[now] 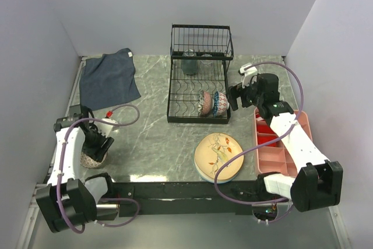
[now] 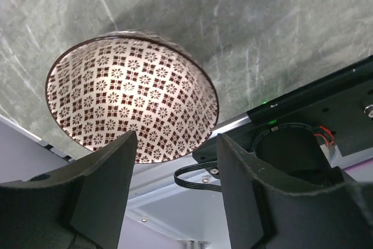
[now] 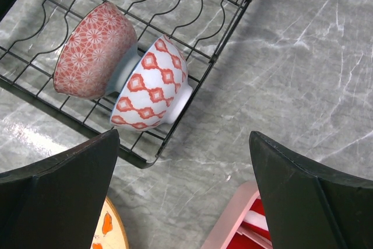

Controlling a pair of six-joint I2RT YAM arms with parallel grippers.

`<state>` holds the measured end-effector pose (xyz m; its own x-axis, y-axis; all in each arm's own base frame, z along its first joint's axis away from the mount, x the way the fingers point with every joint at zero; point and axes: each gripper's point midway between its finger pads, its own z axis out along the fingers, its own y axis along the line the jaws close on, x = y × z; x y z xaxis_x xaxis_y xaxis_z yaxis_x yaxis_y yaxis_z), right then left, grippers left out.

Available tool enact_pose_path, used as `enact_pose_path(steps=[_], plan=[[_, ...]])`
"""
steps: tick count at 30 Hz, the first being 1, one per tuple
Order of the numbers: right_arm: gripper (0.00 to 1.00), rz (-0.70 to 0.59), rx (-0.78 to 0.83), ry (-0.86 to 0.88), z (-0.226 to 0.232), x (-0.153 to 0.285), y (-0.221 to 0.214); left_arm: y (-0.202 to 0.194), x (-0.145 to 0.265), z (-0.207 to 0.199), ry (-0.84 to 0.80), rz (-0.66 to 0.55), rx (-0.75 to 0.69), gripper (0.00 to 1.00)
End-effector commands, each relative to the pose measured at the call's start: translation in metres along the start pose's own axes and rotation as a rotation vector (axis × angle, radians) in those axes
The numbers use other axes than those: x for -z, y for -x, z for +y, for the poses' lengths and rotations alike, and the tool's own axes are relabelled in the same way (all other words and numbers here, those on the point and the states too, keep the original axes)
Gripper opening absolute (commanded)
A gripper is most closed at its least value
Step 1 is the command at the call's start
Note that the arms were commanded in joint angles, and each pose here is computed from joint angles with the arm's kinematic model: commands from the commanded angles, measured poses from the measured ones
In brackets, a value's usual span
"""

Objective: Load the mixed dishes into the dish rack

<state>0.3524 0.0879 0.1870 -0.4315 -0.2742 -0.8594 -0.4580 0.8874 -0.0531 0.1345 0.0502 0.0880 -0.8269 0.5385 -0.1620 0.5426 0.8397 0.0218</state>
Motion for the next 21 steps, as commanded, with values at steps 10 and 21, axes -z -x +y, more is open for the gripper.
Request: enact_pose_path(steps=[10,21], plan=[[1.00,-0.084,0.002,-0.021,-0.003,0.007,0.022,0.015,-0.021,-0.019,-0.024,0.070,-0.097,0.62],[1.00,-0.087,0.014,-0.038,-0.007,0.005,0.026,0.009,-0.035,-0.015,0.010,0.116,0.005,0.33]])
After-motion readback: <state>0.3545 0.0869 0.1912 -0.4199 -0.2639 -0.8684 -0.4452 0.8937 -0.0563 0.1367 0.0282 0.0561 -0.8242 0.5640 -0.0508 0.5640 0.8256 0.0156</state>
